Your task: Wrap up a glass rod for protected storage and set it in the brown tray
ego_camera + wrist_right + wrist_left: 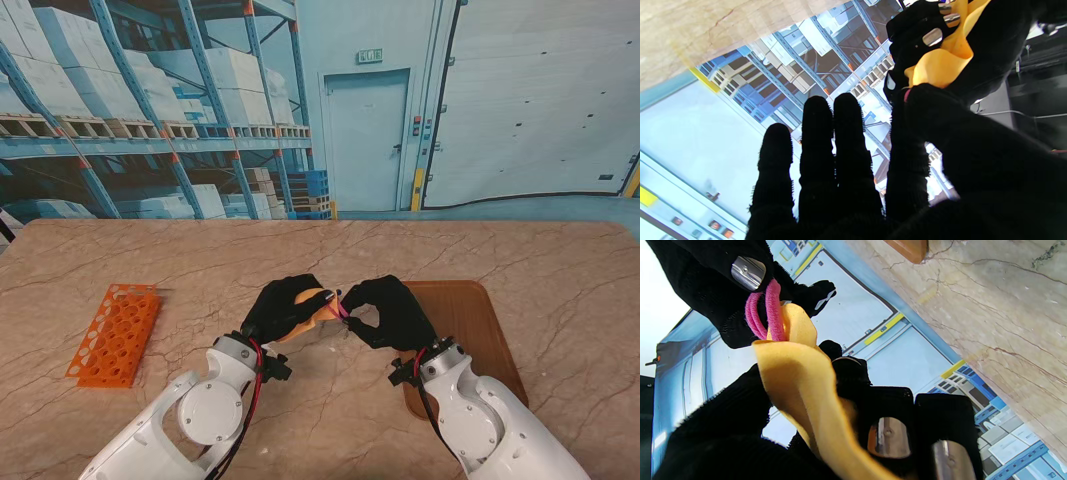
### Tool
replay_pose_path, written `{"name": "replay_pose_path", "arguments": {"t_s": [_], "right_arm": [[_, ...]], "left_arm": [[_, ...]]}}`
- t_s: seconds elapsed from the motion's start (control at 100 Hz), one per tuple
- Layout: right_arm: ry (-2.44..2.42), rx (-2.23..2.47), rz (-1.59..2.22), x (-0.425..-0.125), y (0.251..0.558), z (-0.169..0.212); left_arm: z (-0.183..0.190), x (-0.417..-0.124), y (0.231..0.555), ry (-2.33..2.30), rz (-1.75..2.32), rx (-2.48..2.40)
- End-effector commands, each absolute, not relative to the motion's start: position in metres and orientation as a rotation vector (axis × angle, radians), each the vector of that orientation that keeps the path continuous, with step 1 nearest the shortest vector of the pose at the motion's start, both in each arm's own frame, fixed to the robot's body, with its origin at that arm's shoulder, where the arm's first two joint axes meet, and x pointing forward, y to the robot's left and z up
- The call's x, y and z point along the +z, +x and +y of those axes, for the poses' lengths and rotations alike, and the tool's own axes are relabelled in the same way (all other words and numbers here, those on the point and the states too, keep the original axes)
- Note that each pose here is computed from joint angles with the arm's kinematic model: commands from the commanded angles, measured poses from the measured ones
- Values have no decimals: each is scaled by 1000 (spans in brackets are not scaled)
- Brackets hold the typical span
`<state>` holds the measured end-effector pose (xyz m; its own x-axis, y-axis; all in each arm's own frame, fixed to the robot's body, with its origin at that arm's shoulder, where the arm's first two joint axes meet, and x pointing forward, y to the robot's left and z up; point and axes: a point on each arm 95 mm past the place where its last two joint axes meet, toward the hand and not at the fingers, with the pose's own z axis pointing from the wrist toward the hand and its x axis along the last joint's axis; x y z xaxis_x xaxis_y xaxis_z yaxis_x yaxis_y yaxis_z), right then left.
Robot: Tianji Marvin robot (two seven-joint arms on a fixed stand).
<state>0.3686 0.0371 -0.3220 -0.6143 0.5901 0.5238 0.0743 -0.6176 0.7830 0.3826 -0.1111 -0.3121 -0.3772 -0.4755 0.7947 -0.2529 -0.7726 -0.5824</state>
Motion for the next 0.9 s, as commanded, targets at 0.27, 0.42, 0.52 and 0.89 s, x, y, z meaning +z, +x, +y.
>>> {"name": "replay_pose_path", "arguments": {"t_s": [0.27,0.42,0.52,0.89], "right_arm": [[930,2300,1211,-313,366,32],[862,2300,1215,-308,367,30],[815,2298,1223,-305,368,28],[701,2280,1245,-300,370,24]], "left_arm": [[-114,-315,382,-1690,998,-2264],[-114,-316,382,-1696,1015,-2256],[-114,-316,381,-1698,1028,-2250],[-116,-318,379,-1728,1100,-2233]]}}
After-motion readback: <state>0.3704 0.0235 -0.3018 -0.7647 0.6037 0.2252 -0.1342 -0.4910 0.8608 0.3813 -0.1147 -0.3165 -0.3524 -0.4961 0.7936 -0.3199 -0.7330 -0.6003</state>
